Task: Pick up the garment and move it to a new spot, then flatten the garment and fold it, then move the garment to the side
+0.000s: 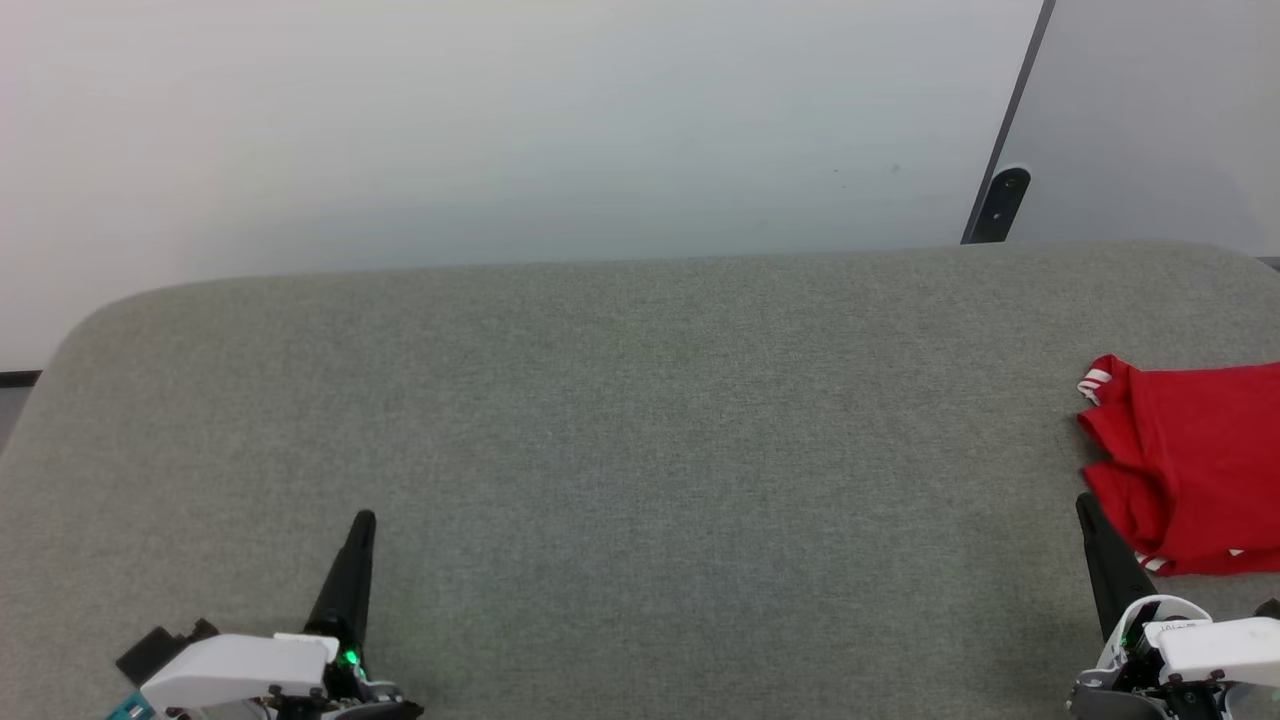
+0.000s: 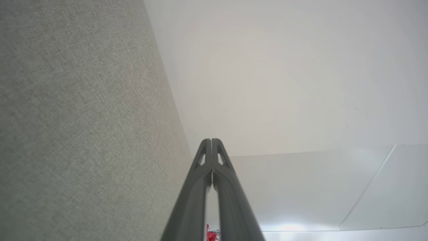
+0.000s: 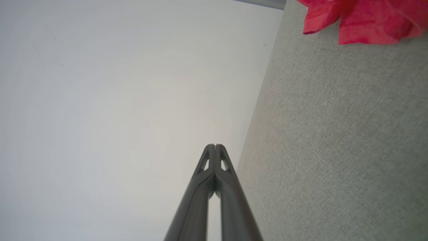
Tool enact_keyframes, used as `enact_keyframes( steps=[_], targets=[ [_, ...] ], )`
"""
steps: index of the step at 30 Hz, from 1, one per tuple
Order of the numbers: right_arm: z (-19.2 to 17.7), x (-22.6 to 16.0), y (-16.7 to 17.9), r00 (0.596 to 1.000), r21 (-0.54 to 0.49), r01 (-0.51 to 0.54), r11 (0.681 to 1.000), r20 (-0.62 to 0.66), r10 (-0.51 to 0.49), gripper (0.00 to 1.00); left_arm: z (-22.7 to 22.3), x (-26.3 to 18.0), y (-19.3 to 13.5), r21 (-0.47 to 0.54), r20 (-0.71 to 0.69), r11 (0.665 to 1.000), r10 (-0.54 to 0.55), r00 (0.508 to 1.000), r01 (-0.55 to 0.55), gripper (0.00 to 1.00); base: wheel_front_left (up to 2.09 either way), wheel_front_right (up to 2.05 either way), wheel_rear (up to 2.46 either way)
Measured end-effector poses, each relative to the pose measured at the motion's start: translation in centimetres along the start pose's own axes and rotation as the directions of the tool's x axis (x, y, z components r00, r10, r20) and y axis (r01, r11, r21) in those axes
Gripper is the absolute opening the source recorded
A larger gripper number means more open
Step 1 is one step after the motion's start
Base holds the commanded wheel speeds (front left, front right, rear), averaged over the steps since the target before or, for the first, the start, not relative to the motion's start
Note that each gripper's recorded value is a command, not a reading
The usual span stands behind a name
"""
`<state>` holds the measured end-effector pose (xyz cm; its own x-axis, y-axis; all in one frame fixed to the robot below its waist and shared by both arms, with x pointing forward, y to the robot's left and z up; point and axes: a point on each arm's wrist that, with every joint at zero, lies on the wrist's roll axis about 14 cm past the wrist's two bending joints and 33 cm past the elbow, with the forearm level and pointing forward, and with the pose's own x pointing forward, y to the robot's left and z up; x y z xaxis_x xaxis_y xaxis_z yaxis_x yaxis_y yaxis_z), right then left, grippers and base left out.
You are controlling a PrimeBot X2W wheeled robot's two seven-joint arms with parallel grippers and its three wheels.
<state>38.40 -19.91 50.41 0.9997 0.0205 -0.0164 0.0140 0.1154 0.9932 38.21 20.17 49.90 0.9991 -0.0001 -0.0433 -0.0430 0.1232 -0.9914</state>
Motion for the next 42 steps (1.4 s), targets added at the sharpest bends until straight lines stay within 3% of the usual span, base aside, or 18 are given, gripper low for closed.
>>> enact_keyframes(
  steps=[18,42],
  targets=[
    [0.21,0.35,-0.02,1.000,0.115,-0.007,0.993,0.023,0.004,0.00,-0.11,0.57,-0.61,-0.127,0.005,0.991,-0.033,0.999,0.034,0.00,0.00,0.00,0.00],
    [0.20,0.44,0.12,1.000,0.116,-0.010,0.993,0.023,0.008,0.00,-0.11,0.56,-0.59,-0.130,0.004,0.991,-0.033,0.999,0.033,0.00,0.00,0.00,0.00]
  ],
)
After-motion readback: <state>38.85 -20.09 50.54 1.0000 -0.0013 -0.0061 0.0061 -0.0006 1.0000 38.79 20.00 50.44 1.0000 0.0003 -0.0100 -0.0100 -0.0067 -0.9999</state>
